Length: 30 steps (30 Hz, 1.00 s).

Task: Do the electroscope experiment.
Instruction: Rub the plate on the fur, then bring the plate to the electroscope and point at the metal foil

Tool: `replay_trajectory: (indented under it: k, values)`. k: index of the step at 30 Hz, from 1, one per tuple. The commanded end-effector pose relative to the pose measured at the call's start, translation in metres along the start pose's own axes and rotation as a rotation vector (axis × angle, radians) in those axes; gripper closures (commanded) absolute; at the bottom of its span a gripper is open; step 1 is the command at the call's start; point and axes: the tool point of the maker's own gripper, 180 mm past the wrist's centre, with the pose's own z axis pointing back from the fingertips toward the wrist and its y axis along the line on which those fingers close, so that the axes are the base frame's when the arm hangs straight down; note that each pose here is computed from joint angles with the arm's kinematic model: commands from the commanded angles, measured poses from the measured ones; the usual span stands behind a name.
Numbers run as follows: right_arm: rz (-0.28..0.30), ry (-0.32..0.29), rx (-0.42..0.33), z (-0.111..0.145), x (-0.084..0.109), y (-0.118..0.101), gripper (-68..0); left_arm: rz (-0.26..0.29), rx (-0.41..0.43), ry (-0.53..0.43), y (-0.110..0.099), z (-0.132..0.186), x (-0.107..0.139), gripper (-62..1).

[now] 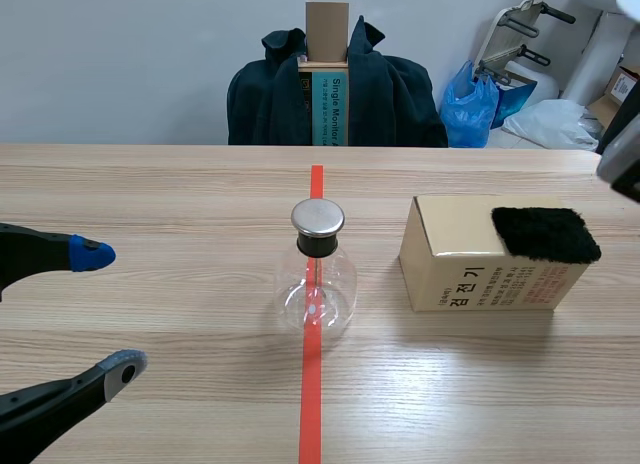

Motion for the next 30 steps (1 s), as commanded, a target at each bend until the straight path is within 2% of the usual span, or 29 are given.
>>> replay_trajectory:
  k: [1,3,6,8,15,22,26,30]
  values:
    - [0.009,-0.003,-0.061,-0.005,-0.002,-0.021,-0.7,0.005,-0.001,-0.027,0.0,-0.001,0.005,-61.4]
    - [0.009,-0.006,-0.09,-0.006,-0.001,-0.032,-0.7,-0.004,-0.003,-0.012,-0.002,-0.002,0.001,-50.3]
    - [0.006,-0.008,-0.125,-0.007,0.0,-0.045,-0.7,-0.013,0.024,0.059,0.0,-0.003,-0.017,-19.4]
    - [-0.003,-0.007,-0.144,-0.008,0.0,-0.052,-0.7,-0.003,0.037,0.08,0.001,-0.007,-0.026,-1.8]
    - [-0.019,-0.009,-0.21,-0.011,0.002,-0.072,-0.7,0.018,0.042,0.089,0.017,-0.036,-0.053,-2.7]
    - [-0.01,-0.012,-0.229,-0.01,0.002,-0.076,-0.7,0.027,0.084,0.101,0.048,-0.079,-0.078,-2.8]
    - [-0.009,-0.016,-0.231,-0.01,0.002,-0.076,-0.7,0.045,0.073,0.077,0.055,-0.098,-0.082,-2.8]
    - [-0.008,-0.029,-0.232,-0.01,0.005,-0.077,-0.7,0.036,0.104,0.06,0.065,-0.109,-0.083,-2.8]
